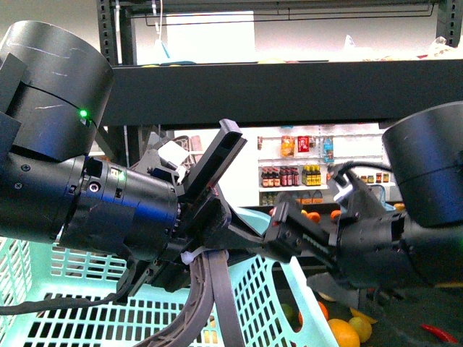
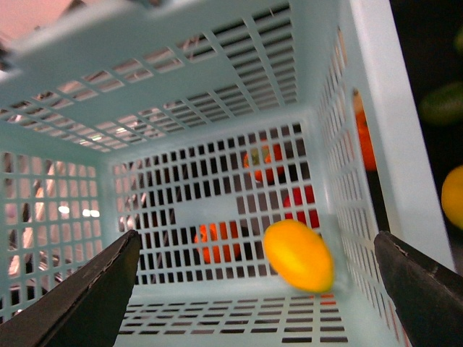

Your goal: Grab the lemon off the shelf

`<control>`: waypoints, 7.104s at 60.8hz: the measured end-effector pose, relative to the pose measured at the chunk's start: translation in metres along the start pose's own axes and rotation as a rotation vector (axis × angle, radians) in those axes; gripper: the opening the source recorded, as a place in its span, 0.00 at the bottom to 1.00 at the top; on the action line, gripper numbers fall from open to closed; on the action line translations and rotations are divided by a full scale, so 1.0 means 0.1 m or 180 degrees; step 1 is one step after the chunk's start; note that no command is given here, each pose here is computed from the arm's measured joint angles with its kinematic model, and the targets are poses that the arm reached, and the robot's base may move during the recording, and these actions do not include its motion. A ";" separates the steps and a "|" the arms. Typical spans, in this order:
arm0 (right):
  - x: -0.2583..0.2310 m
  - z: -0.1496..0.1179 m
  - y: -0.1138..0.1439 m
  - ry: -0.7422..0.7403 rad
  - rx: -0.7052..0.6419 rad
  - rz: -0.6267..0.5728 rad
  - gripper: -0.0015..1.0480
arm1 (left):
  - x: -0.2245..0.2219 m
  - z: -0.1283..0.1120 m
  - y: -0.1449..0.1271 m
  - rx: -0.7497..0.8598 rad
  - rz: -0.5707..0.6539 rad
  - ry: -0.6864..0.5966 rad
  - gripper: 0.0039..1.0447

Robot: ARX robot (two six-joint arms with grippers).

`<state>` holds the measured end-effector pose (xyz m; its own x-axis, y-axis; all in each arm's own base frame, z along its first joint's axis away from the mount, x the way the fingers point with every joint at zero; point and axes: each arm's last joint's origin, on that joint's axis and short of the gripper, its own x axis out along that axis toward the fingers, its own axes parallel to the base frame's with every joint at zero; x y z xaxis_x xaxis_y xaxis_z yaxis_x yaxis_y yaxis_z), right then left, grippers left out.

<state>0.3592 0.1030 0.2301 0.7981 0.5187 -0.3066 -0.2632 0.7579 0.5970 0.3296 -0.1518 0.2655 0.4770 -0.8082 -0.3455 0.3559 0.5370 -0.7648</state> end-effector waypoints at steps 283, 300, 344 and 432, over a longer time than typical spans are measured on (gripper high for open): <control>0.15 -0.03 0.25 -0.0092 -0.0289 -0.0119 0.48 | 0.01 0.00 0.01 -0.0006 0.0004 0.0007 0.11; 0.22 -0.19 0.22 0.0022 -0.0356 -0.0189 0.80 | -0.01 0.02 0.05 -0.0017 0.0103 -0.0081 0.11; -1.11 0.34 0.05 -0.1082 -0.0786 -0.1219 0.93 | 0.02 0.02 -0.02 -0.0005 -0.0057 0.0015 0.11; -2.45 -1.41 -0.42 -0.1512 -0.1774 -0.1409 0.03 | 0.02 0.02 -0.02 -0.0001 -0.0030 -0.0003 0.11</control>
<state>0.0980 0.0003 0.1759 1.0000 0.0023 -0.0078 -0.0022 1.0000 0.0055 0.3316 -0.1538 0.2671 0.4744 -0.8130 -0.3376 0.3601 0.5292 -0.7683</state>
